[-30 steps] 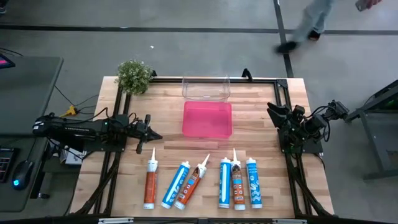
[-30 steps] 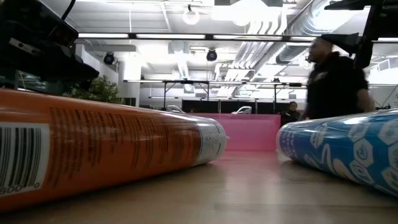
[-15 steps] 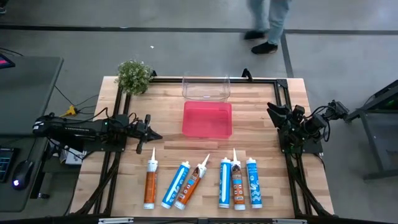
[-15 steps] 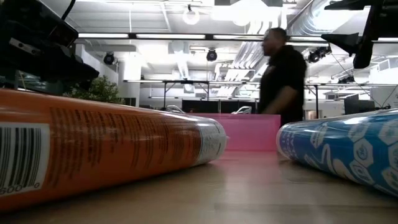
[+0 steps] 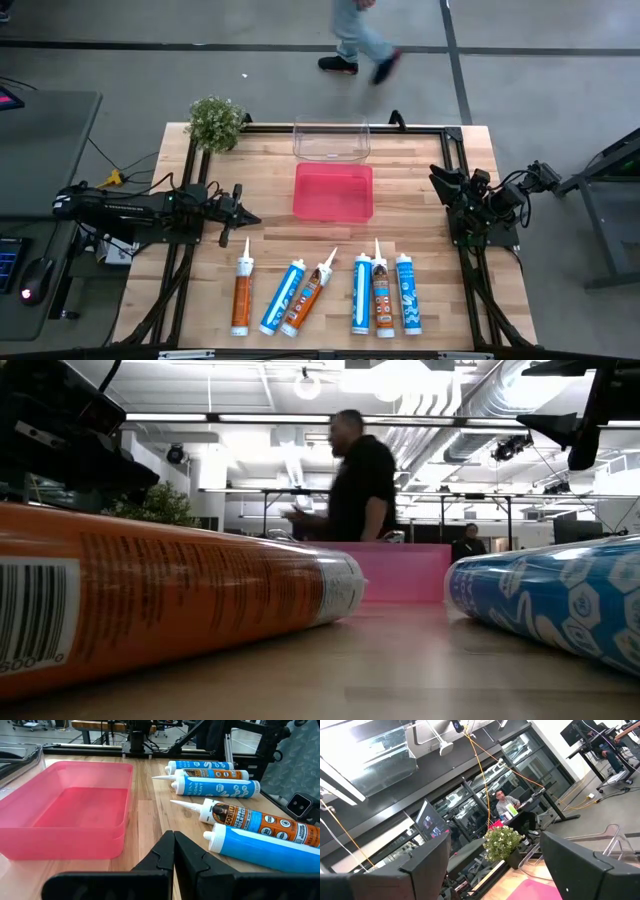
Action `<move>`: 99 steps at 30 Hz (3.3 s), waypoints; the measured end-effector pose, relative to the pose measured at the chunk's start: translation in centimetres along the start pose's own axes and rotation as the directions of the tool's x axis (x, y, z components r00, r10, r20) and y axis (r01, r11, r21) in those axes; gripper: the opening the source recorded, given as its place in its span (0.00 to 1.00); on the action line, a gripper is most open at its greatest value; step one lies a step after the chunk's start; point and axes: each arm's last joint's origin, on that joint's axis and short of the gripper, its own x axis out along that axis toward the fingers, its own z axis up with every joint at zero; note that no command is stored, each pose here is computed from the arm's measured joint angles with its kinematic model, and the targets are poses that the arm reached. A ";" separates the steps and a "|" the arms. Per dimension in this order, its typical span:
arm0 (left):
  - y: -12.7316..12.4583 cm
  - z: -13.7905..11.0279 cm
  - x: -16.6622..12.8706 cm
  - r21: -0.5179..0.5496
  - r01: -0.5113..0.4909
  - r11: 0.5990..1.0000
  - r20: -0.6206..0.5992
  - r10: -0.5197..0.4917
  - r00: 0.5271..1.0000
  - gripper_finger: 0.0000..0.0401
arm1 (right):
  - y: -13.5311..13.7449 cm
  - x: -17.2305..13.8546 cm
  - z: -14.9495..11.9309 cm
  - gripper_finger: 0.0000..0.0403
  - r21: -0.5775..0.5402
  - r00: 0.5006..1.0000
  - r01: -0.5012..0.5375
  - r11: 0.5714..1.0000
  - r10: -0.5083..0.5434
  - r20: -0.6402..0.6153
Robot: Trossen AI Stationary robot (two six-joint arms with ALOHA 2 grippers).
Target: Pick & place silicon tubes, Sealant and Lysol wipes
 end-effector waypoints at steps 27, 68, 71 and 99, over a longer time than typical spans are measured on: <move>0.0 0.0 0.0 0.000 0.000 1.000 0.000 0.000 1.000 0.00 | 0.0 0.0 0.0 0.75 0.000 1.000 0.000 1.000 0.000 0.000; -0.2 0.3 0.0 -0.312 0.057 0.948 0.028 -0.051 0.998 0.00 | 0.0 0.0 0.0 0.75 0.000 1.000 0.000 1.000 0.000 0.000; -0.1 0.3 0.0 -0.373 0.039 0.927 0.028 -0.031 0.999 0.00 | 0.0 0.0 0.0 0.75 0.000 1.000 0.000 1.000 0.000 0.000; -0.5 7.7 -1.9 -0.456 -0.034 0.889 -0.013 0.032 0.999 0.37 | 0.0 0.0 0.0 0.75 0.000 1.000 0.000 1.000 0.000 0.000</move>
